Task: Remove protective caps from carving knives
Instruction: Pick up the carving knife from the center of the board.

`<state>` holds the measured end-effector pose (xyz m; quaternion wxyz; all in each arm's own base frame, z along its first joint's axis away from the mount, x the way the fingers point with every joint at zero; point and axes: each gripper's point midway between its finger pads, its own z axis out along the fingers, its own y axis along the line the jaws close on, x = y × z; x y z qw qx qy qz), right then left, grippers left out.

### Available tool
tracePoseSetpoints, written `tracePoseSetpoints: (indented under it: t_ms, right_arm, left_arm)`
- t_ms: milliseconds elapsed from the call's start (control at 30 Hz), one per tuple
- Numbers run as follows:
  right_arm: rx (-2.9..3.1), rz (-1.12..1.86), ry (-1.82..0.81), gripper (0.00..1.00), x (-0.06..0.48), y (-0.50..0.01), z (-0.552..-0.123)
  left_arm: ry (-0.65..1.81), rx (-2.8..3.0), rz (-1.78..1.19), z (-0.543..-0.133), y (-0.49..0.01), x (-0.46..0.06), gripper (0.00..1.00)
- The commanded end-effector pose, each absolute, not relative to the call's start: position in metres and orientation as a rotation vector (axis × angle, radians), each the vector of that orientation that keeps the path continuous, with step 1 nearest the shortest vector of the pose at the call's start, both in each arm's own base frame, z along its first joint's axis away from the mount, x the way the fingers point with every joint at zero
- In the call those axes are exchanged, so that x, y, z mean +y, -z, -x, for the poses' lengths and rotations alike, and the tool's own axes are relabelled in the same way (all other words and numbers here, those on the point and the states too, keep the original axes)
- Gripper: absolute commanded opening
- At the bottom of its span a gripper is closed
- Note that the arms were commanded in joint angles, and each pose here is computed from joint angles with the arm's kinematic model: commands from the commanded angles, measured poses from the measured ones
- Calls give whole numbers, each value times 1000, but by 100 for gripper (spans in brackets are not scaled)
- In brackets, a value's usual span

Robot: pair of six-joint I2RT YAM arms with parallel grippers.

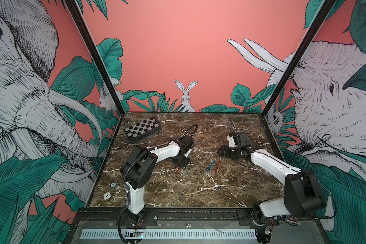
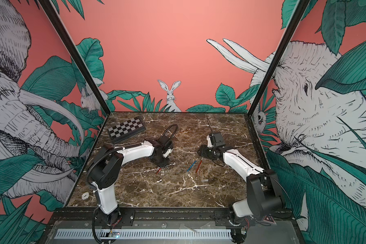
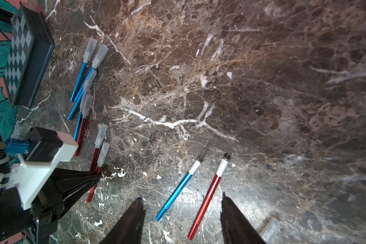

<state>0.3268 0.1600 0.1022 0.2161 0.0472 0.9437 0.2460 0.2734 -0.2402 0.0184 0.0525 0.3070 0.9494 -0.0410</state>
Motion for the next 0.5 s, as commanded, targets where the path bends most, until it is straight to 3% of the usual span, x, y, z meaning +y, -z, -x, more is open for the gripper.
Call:
tracePoseSetpoints:
  t_ms: [0, 233, 467]
  right_arm:
    - [2577, -93, -724, 57, 166, -110, -334]
    - [2540, -65, -810, 57, 177, -118, -335]
    - [2449, -8, -974, 56, 198, -134, -336]
  left_arm:
    - [240, 2915, -977, -260, -9, -250, 10]
    - [431, 2841, -954, -260, -45, -272, 9]
    - [792, 2662, -897, -259, -99, -313, 9]
